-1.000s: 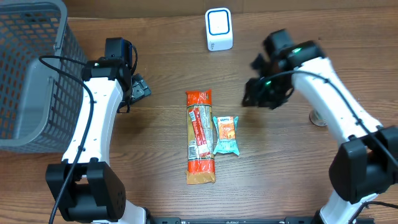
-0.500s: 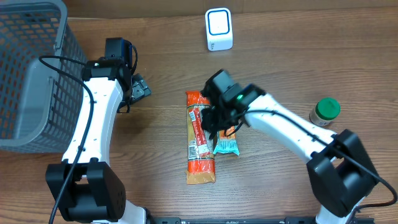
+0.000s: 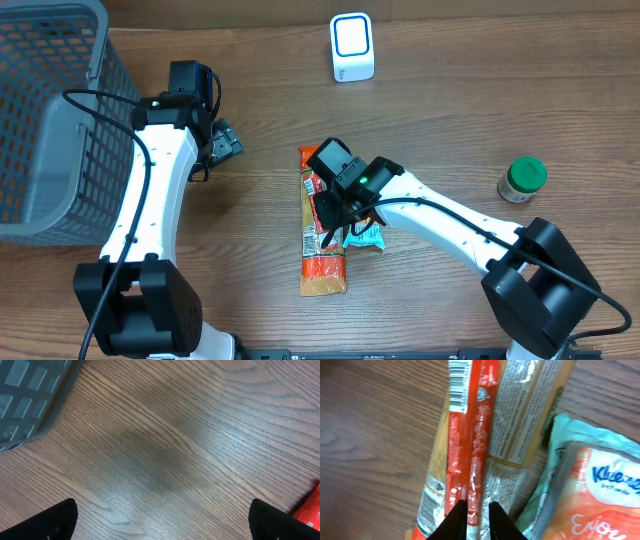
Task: Scan the item barcode
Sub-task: 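Release the jar and move the right gripper over the tissue pack, then grasp the Kleenex tissue pack with the right gripper and lift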
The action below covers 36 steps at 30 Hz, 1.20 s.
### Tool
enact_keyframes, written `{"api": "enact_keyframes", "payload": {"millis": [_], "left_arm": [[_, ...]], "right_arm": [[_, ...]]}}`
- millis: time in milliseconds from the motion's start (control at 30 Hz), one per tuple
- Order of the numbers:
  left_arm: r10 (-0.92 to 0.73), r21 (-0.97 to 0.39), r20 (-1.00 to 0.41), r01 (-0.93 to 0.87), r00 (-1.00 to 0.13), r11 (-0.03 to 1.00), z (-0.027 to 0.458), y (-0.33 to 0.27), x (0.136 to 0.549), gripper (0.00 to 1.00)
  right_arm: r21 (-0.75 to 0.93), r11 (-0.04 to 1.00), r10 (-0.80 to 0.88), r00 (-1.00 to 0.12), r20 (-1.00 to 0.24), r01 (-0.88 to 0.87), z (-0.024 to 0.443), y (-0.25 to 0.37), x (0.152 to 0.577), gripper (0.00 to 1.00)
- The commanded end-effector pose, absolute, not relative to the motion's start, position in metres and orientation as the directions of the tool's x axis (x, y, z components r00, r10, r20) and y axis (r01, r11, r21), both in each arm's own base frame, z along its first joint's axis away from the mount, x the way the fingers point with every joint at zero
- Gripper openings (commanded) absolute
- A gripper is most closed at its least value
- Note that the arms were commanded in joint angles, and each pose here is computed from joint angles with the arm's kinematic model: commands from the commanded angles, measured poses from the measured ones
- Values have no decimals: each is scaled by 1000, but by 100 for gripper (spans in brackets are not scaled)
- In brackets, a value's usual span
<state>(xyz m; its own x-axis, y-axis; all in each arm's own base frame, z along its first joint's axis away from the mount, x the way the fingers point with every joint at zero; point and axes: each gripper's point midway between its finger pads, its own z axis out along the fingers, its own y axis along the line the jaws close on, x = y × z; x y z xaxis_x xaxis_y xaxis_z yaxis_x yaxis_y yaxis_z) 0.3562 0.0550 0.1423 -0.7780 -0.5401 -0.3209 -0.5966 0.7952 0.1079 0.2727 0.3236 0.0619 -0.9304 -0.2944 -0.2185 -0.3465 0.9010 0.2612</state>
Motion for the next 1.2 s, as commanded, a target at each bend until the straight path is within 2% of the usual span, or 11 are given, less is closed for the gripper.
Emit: {"api": "enact_keyframes", "payload": {"millis": [0, 133, 500, 700, 900, 1067, 1167], "left_arm": [[-524, 103, -354, -589, -775, 801, 154, 55, 359, 100], [-524, 103, -354, -589, -775, 801, 154, 55, 359, 100], [-525, 103, -354, -590, -774, 801, 154, 55, 359, 100], [-524, 103, -354, -589, -775, 801, 154, 55, 359, 100], [-525, 103, -354, -590, -774, 801, 154, 55, 359, 100], [-524, 103, -354, -589, -775, 801, 154, 55, 359, 100], [-525, 103, -354, -590, -774, 801, 154, 55, 359, 100]], "right_arm": [[216, 923, -276, -938, -209, -319, 52, 312, 273, 18], [195, 929, -281, -943, -180, -314, 48, 307, 269, 16], [6, 958, -281, -943, -177, -286, 34, 273, 276, 14], [-157, 954, -280, -943, -178, -254, 36, 238, 284, 15], [-244, 948, -245, -957, -158, -202, 38, 205, 292, 15], [-250, 957, -191, -970, -151, -149, 38, 187, 302, 15], [-198, 971, -166, -976, -138, -137, 36, 190, 303, 15]]}}
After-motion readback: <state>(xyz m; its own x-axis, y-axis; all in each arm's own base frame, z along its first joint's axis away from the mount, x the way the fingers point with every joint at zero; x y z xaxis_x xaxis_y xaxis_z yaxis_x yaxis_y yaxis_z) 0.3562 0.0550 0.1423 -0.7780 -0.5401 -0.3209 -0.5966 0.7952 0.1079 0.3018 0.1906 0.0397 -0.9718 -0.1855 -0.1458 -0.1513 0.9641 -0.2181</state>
